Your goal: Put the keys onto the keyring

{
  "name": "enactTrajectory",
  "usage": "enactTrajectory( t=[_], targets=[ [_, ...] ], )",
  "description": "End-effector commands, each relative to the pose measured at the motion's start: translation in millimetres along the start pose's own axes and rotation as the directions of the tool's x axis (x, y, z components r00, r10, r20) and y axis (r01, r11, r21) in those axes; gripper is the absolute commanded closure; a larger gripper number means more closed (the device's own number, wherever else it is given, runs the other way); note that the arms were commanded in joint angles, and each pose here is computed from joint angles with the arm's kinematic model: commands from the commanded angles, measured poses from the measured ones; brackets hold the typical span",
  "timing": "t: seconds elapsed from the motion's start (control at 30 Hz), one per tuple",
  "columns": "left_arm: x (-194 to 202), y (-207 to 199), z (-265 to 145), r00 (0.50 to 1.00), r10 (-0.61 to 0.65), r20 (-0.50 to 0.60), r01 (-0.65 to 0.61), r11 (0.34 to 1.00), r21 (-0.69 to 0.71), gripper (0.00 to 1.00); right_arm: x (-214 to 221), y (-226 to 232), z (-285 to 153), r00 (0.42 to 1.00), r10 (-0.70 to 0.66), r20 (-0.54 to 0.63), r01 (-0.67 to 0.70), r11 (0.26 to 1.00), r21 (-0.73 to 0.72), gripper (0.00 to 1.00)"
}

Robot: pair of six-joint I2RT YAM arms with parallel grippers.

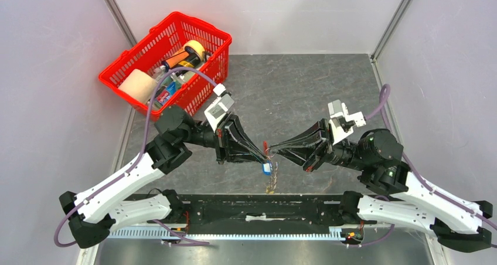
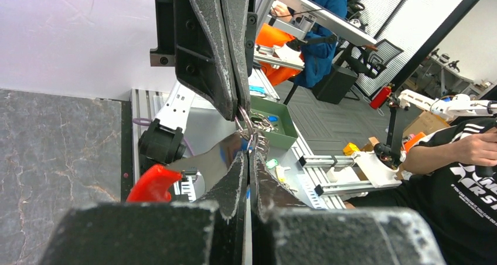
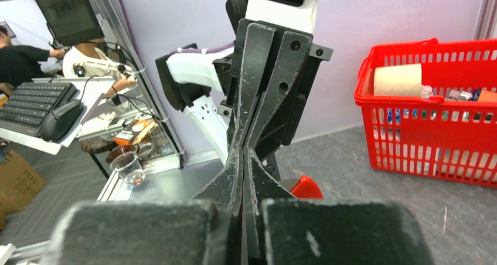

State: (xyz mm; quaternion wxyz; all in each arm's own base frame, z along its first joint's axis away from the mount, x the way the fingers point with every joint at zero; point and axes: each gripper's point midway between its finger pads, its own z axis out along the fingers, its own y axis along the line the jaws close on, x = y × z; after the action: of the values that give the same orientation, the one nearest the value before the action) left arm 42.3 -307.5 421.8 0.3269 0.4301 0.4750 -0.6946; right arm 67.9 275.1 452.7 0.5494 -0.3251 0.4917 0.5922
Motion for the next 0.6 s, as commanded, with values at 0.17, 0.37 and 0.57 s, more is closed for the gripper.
enactTrajectory(
  t=[0.17, 0.37, 0.57],
  targets=[
    [-9.6, -20.3, -1.4, 1.0, 0.023, 0.01, -0.024, 0.998, 0.056, 0.98, -60.4, 6.5, -1.4, 0.93, 0.016, 0.368, 0.0, 0.999, -0.044, 1.0],
    [-10.4, -18.0, -0.9, 1.0, 0.025, 0.014, -0.026, 0.999, 0.045, 0.98, -63.6, 10.5, -5.0, 0.903, 0.079, 0.422, -0.044, 0.995, -0.09, 1.0],
    [-15.0, -15.4, 0.5, 0.999, 0.029, 0.027, -0.03, 0.999, 0.029, 0.98, -63.8, 6.2, -5.8, 0.873, 0.164, 0.46, -0.127, 0.986, -0.111, 1.0]
  ],
)
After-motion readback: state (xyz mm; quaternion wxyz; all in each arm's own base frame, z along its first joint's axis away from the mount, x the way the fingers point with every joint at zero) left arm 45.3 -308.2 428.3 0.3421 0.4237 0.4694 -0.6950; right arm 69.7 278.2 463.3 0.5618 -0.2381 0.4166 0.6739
